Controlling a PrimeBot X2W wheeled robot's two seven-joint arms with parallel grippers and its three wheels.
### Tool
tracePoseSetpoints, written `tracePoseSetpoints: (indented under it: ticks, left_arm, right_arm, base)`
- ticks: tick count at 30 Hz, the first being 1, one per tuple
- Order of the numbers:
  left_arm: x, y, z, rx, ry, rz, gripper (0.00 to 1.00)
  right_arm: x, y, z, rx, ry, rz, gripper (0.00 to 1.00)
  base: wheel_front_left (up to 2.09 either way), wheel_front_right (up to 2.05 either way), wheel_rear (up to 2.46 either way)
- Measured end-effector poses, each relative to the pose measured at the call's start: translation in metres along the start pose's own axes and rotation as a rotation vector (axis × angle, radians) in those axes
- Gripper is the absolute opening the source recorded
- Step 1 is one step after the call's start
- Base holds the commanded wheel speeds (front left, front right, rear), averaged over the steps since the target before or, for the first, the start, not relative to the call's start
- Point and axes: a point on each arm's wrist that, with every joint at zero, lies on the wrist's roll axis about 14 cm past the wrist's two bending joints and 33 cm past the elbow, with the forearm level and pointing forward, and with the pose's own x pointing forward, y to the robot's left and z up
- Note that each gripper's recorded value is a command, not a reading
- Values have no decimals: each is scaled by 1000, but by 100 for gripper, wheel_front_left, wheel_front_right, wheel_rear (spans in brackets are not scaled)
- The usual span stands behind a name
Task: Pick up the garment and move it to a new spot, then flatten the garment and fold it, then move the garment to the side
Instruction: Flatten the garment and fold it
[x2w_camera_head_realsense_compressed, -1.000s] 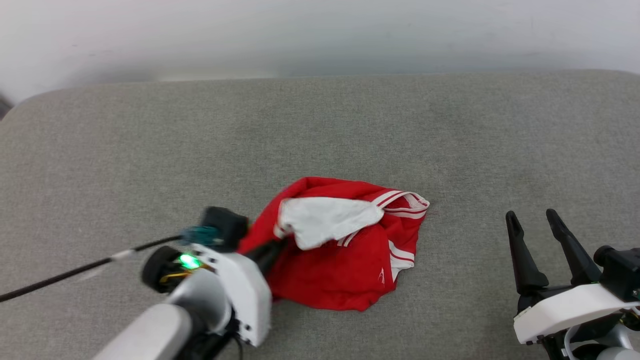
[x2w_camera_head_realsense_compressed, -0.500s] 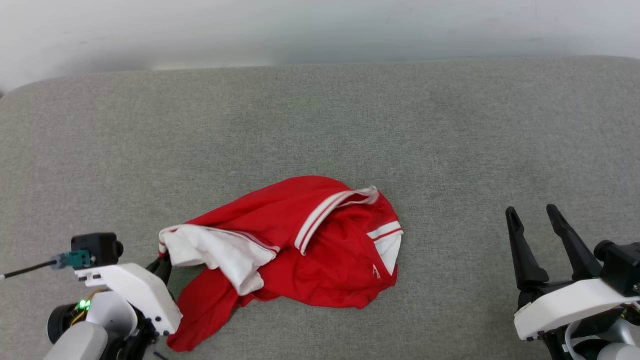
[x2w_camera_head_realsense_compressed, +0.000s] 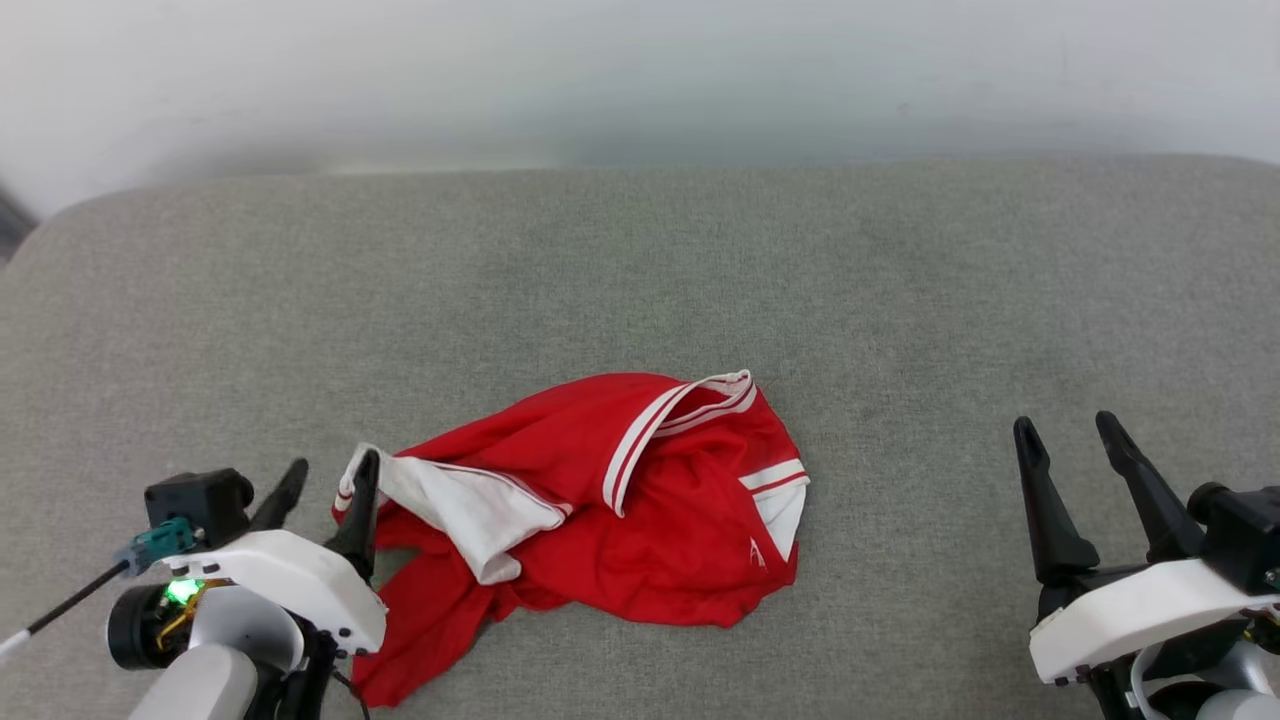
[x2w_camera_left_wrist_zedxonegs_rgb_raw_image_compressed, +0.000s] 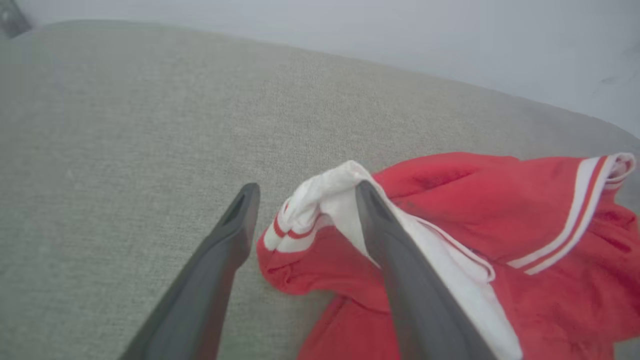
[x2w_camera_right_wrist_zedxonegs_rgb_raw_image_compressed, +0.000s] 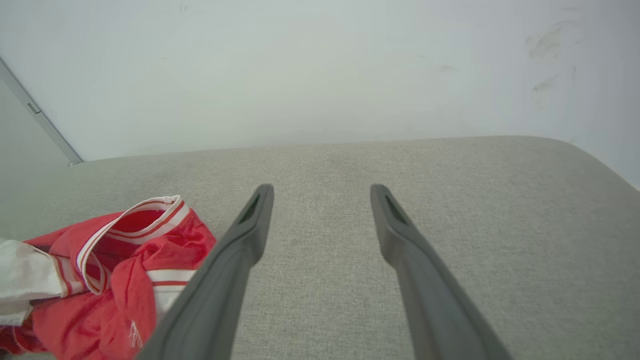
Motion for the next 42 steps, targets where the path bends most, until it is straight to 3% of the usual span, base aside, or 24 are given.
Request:
tracePoseSetpoints:
  ticks: [12, 18, 27, 36, 42]
  left_arm:
    - [-37, -32, 74, 151, -381, -15, 100]
    - [-54, -48, 75, 153, -420, -31, 100]
    - [-65, -50, 70, 140, -411, -26, 100]
    - [-58, -38, 63, 114, -389, 21, 100]
    - [-50, -29, 53, 103, -356, 45, 100]
  right_arm:
    - [-16, -3, 3, -7, 19, -14, 100]
    - [-19, -2, -26, 31, 195, -9, 100]
    - [-4, 40, -80, 23, 561, 168, 100]
    - [27, 97, -105, -50, 717, 378, 100]
    - [28, 122, -145, -94, 867, 469, 100]
  base:
    - [0, 0, 0]
    - [0, 0, 0]
    - [0, 0, 0]
    - [0, 0, 0]
    - [0, 0, 0]
